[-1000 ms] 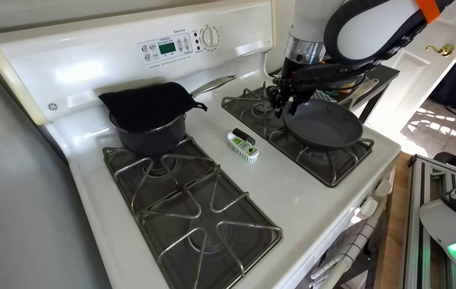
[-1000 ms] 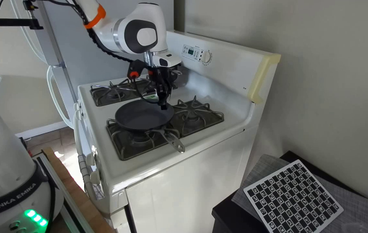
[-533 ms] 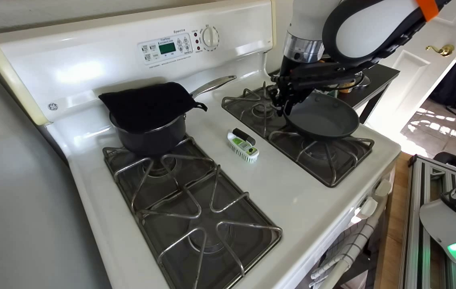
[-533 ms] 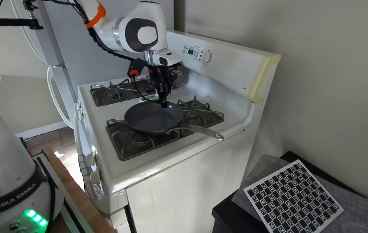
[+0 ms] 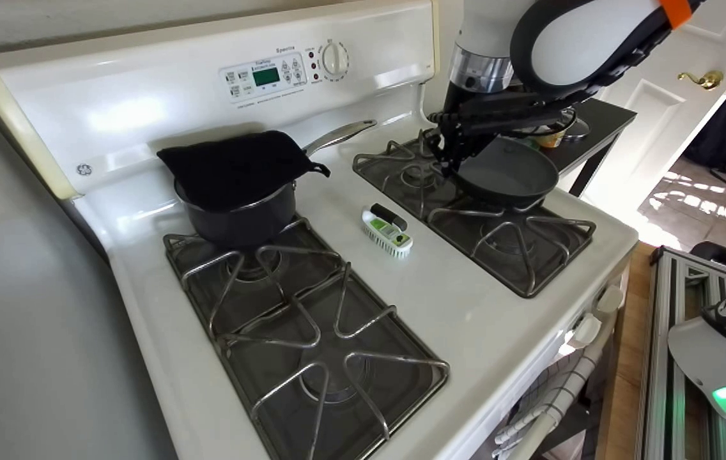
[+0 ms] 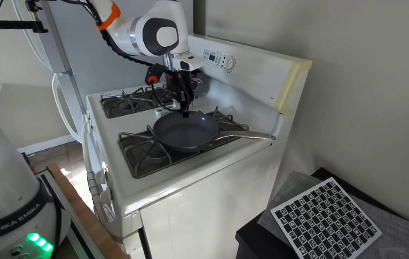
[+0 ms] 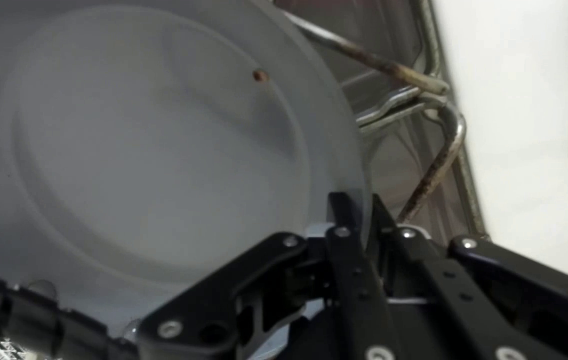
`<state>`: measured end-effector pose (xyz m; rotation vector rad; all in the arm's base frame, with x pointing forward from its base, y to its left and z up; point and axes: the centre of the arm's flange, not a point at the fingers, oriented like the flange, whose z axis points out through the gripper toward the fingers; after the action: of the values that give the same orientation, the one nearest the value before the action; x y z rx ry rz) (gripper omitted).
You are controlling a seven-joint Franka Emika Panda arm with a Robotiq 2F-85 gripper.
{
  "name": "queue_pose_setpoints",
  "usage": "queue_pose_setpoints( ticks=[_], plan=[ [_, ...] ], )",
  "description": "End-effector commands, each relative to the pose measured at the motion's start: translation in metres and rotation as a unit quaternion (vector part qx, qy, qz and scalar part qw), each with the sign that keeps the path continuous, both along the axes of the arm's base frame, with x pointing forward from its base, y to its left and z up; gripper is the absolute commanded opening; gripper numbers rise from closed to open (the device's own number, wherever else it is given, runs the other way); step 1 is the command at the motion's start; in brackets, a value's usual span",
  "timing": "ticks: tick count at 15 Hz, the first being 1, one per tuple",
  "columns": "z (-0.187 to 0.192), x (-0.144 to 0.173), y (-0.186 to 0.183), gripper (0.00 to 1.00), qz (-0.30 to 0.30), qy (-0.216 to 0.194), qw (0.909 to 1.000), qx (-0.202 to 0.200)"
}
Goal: Move the pan forward and use the brush in the middle of the plates to brush the inside of the pan
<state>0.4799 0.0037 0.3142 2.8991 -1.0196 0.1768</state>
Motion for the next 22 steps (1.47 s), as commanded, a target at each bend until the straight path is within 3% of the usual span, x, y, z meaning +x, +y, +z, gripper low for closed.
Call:
queue_pose_setpoints(
  ticks=[1,22],
  plan=[
    [-0.003,0.01,0.0,0.0,-0.008,-0.002,0.9999,-0.009],
    [-0.022,0.057,0.023,0.0,0.027,-0.016,0.9983,-0.048]
  ],
)
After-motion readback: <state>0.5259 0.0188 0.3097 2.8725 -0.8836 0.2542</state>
